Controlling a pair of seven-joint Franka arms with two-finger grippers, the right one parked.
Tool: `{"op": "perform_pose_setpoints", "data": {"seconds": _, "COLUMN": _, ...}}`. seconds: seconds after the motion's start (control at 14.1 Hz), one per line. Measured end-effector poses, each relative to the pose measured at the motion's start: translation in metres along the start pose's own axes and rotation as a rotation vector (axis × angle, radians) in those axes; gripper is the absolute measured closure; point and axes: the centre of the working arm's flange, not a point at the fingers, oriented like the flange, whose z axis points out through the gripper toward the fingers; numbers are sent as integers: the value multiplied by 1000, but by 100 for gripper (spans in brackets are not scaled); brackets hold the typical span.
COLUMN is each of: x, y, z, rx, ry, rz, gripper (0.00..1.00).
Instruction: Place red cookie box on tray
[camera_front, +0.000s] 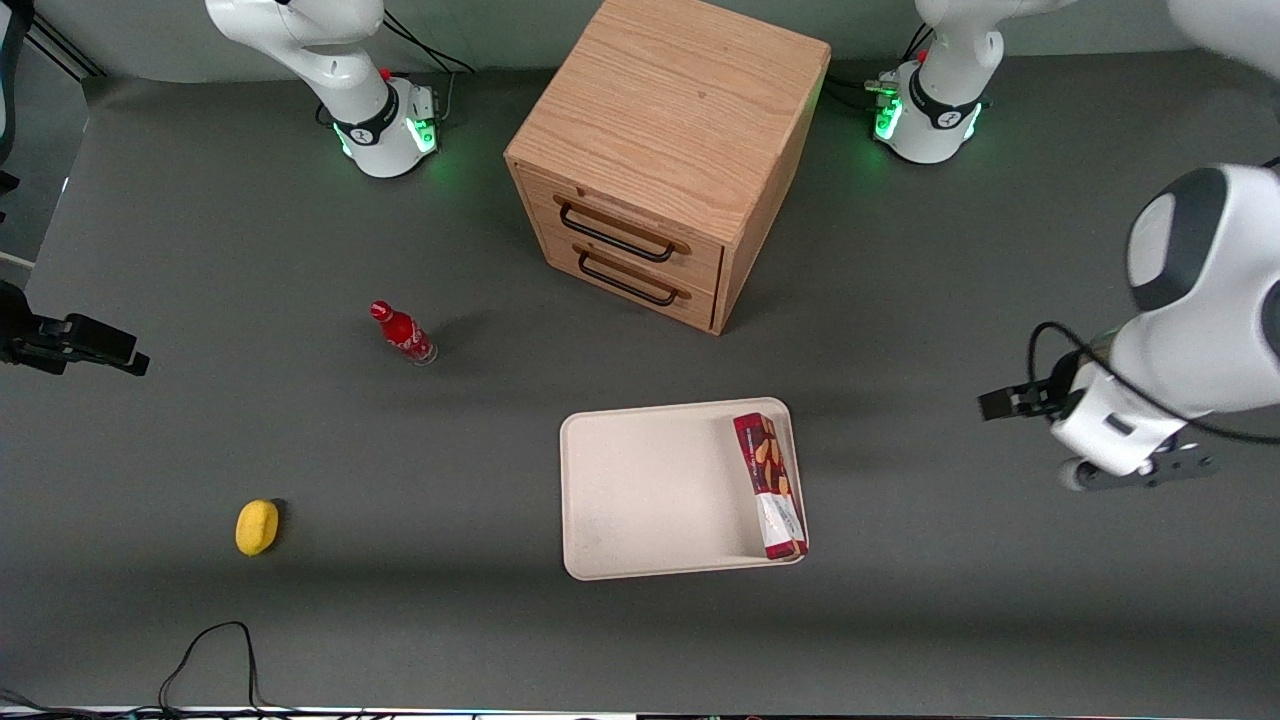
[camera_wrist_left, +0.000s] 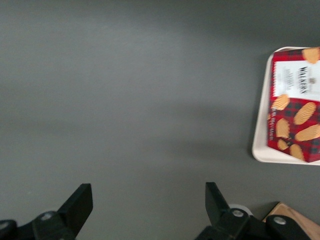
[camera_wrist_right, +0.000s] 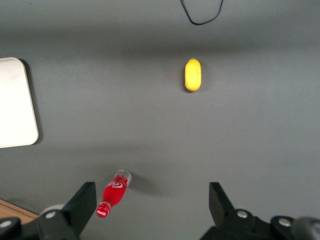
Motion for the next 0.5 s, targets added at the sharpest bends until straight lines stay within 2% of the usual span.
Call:
{"op": "perform_pose_setpoints", "data": {"seconds": 0.14, "x": -20, "y": -27, "z": -15, "rx": -3, "ry": 2, "rz": 4, "gripper": 0}}
{"op": "perform_pose_setpoints", "data": {"seconds": 0.5, "x": -62, "y": -85, "z": -47, "rx": 46, "ry": -6, "rz": -1, "gripper": 0}}
